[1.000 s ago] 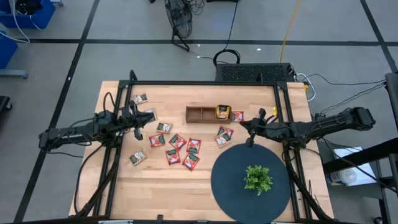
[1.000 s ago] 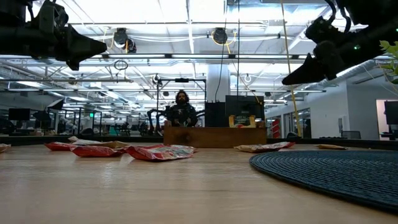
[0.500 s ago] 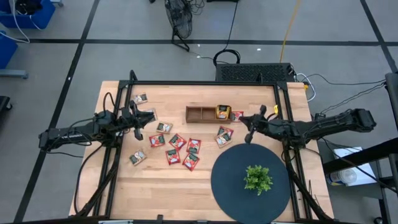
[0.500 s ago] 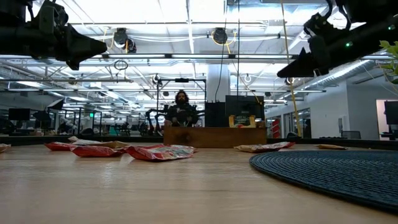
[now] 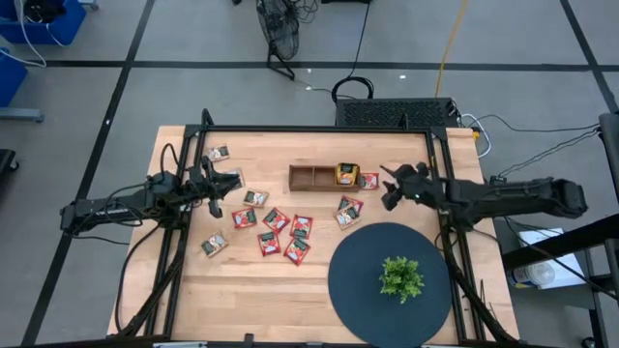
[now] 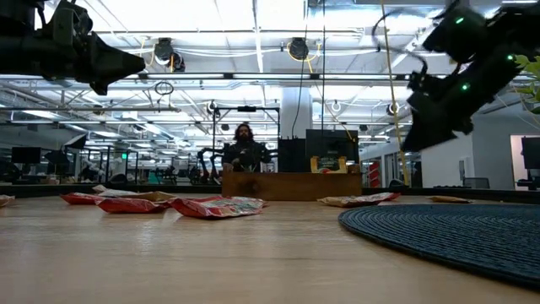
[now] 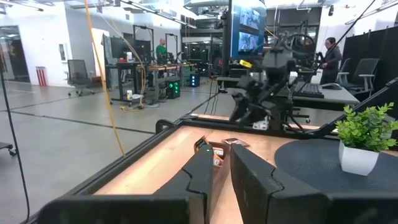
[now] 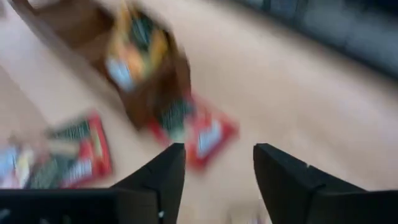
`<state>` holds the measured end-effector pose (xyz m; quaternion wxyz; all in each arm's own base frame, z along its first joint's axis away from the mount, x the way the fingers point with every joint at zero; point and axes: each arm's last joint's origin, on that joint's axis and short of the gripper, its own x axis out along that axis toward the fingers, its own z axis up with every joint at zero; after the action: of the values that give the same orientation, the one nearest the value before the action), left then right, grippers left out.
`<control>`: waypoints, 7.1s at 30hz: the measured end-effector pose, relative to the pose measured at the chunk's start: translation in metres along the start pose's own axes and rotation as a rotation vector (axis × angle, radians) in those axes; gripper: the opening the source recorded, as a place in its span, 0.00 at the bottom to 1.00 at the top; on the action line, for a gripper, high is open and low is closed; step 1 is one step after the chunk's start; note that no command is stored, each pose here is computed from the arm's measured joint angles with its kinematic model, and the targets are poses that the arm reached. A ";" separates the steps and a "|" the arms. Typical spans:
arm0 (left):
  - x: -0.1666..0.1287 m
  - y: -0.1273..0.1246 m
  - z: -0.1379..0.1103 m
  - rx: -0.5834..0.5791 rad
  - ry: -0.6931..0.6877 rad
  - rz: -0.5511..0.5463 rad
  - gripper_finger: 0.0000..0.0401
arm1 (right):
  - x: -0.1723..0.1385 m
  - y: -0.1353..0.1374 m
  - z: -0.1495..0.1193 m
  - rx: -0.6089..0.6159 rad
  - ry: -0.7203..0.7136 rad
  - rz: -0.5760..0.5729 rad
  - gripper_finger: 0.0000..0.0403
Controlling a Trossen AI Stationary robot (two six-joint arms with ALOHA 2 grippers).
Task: Pick & Place Tea
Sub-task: Put the brown tea bag into the left section wooden organizer
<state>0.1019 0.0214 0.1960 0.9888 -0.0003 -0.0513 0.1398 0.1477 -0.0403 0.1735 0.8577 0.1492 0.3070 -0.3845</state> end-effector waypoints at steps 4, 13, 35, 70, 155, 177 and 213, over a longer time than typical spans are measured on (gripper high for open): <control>0.000 0.000 0.000 0.000 0.000 0.000 0.16 | 0.003 -0.007 0.009 0.077 0.298 -0.034 0.47; 0.000 0.000 0.000 0.000 0.000 0.000 0.16 | 0.034 -0.009 0.018 0.007 0.733 -0.076 0.48; 0.000 0.000 0.000 0.000 0.000 0.000 0.16 | 0.083 -0.022 0.004 -0.066 0.875 -0.153 0.10; 0.000 0.000 0.000 0.000 0.001 0.000 0.16 | 0.014 0.102 0.039 -0.667 -0.353 -0.330 0.01; 0.307 -0.066 0.050 -0.509 0.552 0.113 0.53 | 0.022 0.129 0.024 -0.704 -0.709 0.017 0.01; 0.313 -0.046 0.051 -0.552 0.532 0.090 0.34 | 0.022 0.129 0.024 -0.705 -0.708 0.018 0.01; 0.209 0.047 0.038 0.220 0.280 -0.249 0.00 | -0.004 0.143 0.010 -0.524 -0.714 0.160 0.23</control>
<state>0.2851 0.1235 0.2547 0.9900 0.0944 0.1026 0.0202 0.2569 0.0515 0.1869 0.9458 -0.1919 0.0663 -0.2534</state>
